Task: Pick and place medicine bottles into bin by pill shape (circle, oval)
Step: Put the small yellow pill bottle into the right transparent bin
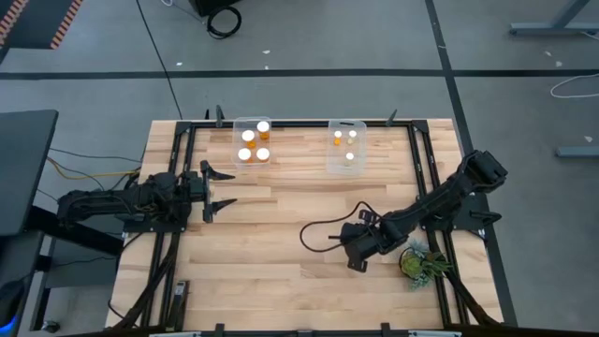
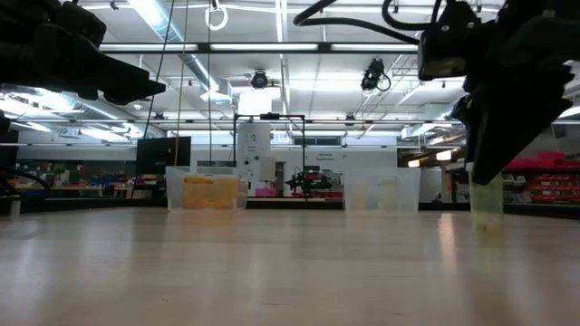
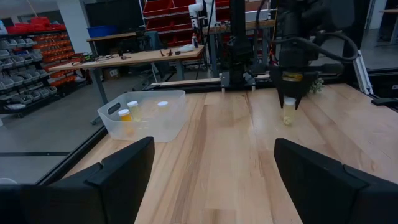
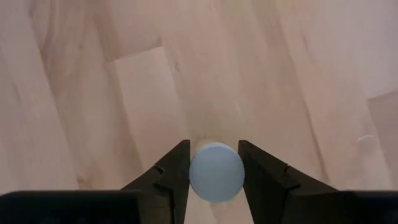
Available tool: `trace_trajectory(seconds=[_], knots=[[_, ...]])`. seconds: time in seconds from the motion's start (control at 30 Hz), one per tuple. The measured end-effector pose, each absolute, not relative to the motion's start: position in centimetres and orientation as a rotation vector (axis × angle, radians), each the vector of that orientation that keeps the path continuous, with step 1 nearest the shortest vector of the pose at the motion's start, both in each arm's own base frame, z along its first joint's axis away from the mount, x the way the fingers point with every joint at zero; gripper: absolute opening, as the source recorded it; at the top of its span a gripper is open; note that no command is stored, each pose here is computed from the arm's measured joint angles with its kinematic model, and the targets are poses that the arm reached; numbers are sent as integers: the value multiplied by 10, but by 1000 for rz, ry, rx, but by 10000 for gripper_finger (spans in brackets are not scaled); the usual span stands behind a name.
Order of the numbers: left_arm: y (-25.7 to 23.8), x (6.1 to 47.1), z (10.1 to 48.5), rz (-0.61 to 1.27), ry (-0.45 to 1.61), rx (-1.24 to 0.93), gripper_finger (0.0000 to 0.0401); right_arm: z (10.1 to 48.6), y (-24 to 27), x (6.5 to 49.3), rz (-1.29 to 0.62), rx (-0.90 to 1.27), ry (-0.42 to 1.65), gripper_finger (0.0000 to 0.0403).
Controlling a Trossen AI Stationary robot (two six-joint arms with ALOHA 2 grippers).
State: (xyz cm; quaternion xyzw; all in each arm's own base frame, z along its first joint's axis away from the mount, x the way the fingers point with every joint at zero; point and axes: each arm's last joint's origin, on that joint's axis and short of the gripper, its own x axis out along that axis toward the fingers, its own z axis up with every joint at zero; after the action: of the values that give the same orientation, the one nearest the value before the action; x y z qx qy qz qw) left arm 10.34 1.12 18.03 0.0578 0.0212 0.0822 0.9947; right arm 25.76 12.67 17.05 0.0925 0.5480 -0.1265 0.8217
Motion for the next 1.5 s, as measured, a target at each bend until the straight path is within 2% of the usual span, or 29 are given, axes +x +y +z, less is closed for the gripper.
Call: trace_trajectory(seconds=[0.17, 0.73, 1.5], knots=[[11, 103, 180, 165, 43, 116, 341, 174, 119, 263, -275, 181, 1169, 133], [11, 103, 180, 165, 43, 116, 341, 227, 86, 299, -253, 45, 1118, 135], [11, 103, 180, 165, 43, 116, 341, 230, 17, 313, -196, -119, 1168, 135]])
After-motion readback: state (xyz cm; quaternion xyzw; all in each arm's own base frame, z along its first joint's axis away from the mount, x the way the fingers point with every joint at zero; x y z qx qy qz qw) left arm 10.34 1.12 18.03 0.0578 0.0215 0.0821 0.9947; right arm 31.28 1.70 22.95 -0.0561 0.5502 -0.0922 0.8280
